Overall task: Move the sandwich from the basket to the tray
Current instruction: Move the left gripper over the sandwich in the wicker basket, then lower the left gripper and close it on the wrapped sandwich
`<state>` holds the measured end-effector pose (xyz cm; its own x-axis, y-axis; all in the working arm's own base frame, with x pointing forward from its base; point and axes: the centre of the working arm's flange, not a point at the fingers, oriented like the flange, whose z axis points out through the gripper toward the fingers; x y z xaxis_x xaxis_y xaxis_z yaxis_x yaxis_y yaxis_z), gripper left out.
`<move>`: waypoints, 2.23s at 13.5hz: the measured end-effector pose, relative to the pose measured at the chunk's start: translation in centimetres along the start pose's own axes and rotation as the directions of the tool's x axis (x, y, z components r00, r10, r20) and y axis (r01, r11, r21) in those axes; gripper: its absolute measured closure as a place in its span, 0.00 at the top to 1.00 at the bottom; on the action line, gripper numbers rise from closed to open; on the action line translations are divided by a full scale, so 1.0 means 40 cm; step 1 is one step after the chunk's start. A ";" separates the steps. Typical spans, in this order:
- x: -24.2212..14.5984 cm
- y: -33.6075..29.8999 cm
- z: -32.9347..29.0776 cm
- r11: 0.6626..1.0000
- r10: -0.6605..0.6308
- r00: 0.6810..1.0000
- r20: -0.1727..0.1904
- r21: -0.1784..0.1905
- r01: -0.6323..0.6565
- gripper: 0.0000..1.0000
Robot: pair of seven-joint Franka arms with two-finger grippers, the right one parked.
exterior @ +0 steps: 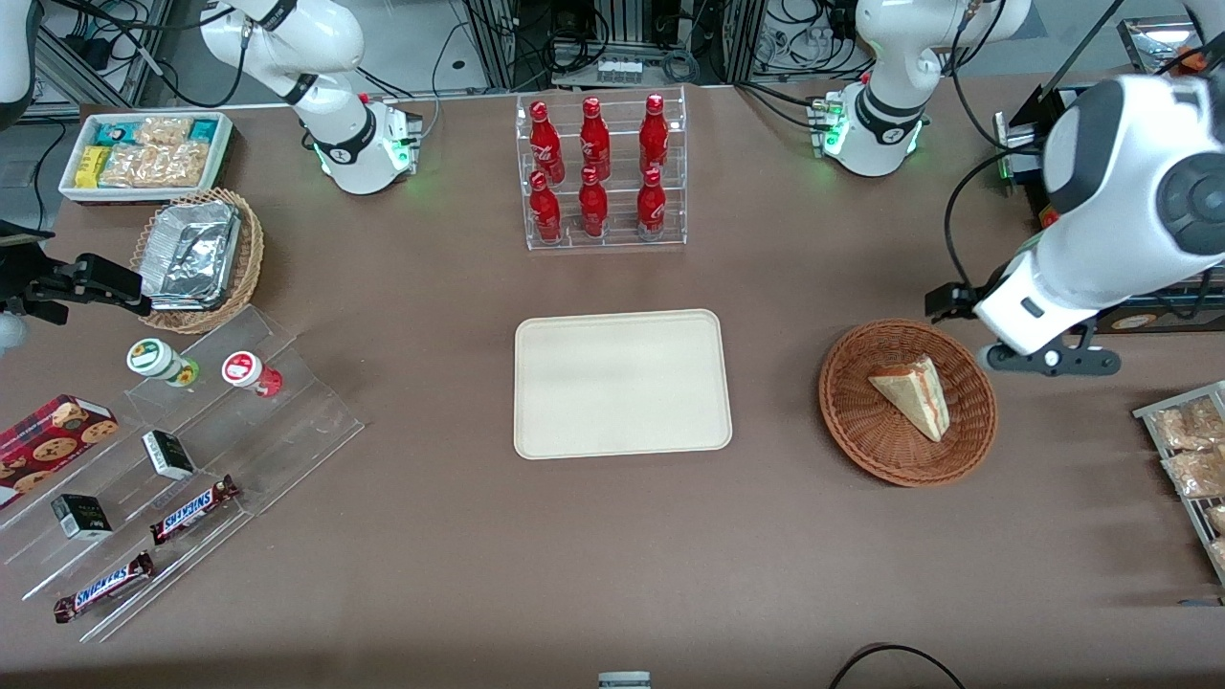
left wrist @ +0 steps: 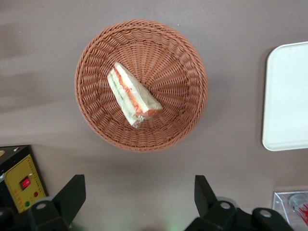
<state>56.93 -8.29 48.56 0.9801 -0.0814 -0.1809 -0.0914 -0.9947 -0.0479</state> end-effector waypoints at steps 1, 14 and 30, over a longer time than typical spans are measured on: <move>0.005 -0.004 0.034 1.000 -0.003 1.000 -0.003 -0.001 0.003 1.00; 0.023 -0.047 0.333 0.882 -0.472 0.879 -0.072 -0.055 0.469 1.00; 0.033 -0.085 0.559 0.805 -0.593 0.790 -0.156 -0.114 0.582 1.00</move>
<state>54.61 -3.58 26.53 0.8560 0.5155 0.0391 0.5167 -0.8556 -0.0315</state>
